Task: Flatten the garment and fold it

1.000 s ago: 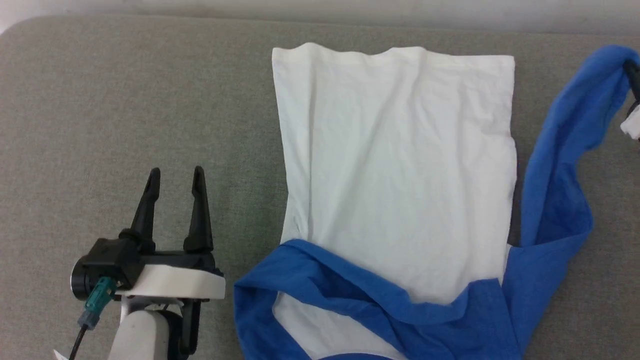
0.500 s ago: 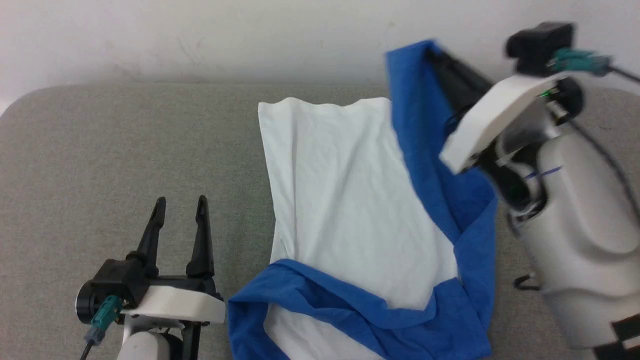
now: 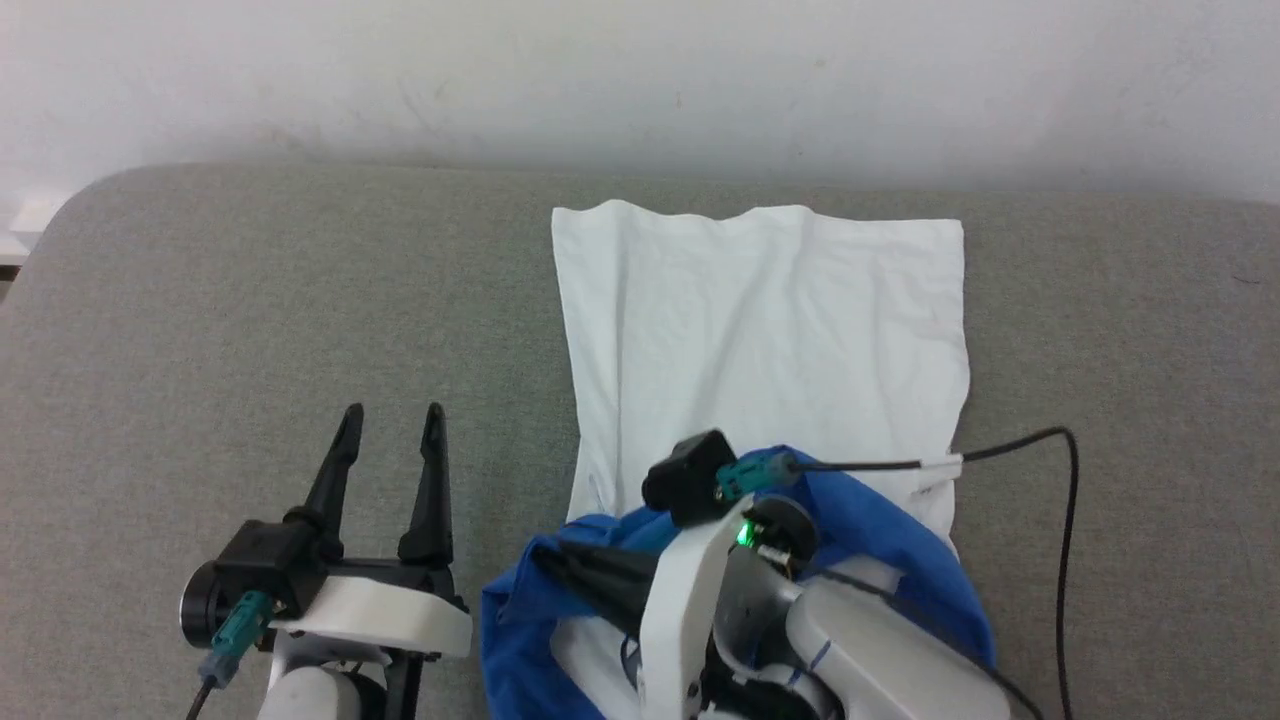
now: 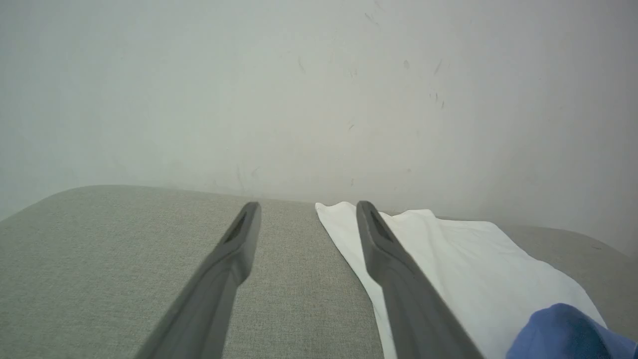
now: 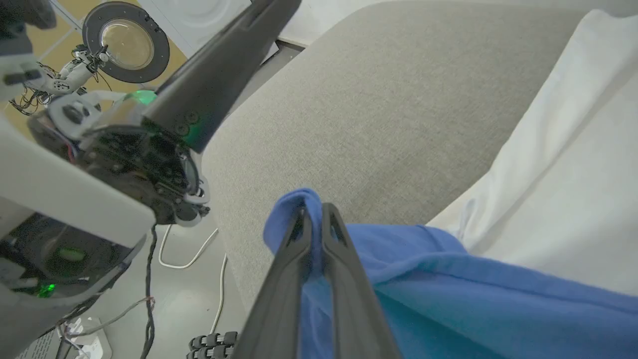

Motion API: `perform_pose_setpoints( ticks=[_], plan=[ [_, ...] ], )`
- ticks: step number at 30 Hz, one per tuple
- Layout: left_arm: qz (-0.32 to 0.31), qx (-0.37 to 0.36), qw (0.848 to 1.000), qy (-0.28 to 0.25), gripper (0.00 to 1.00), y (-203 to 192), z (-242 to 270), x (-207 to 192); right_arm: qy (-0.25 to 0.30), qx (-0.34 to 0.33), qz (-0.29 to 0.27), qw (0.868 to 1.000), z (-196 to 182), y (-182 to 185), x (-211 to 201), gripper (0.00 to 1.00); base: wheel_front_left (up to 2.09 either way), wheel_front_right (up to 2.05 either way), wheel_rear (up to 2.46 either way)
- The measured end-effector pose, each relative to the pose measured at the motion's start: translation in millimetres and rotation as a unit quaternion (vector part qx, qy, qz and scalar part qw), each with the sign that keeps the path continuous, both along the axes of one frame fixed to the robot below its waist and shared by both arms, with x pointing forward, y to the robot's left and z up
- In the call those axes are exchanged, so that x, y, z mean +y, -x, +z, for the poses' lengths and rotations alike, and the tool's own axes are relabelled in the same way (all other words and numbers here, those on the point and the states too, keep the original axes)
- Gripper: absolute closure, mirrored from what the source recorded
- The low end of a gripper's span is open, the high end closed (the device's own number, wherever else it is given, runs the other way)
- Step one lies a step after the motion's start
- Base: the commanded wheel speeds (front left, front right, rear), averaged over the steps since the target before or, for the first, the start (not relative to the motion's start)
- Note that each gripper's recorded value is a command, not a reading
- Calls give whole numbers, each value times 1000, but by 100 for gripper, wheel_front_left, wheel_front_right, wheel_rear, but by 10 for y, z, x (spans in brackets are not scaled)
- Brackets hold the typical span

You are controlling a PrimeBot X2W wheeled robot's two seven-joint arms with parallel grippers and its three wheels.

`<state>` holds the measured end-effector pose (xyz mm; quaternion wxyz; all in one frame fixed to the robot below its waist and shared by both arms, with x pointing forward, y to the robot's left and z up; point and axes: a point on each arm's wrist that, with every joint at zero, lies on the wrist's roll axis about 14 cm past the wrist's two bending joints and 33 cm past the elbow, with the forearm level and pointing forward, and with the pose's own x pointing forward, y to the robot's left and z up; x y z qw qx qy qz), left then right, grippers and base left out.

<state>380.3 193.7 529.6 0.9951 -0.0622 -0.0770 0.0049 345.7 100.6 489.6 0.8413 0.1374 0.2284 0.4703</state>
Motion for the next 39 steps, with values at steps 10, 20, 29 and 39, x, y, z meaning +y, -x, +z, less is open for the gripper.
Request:
perform_pose_setpoints(
  ticks=[10, 20, 29, 39],
  plan=[
    [8, 21, 1000, 0, 0, 4, -135, 46, 16, 68, 11, 998, -566, 281, 42, 0, 0, 0, 0],
    [20, 22, 1000, -7, 0, -105, -141, 94, -100, -141, -153, 973, 306, -507, -643, 0, 0, 0, 0],
    [-8, 29, 999, -24, 0, -401, -119, -18, -22, -217, -394, 893, 400, -777, -2454, 0, 0, 0, 0],
    [-78, 58, 994, -40, 0, -1222, -40, -282, 36, -211, -517, 829, 383, -657, -3377, 0, 0, 0, 0]
  ],
)
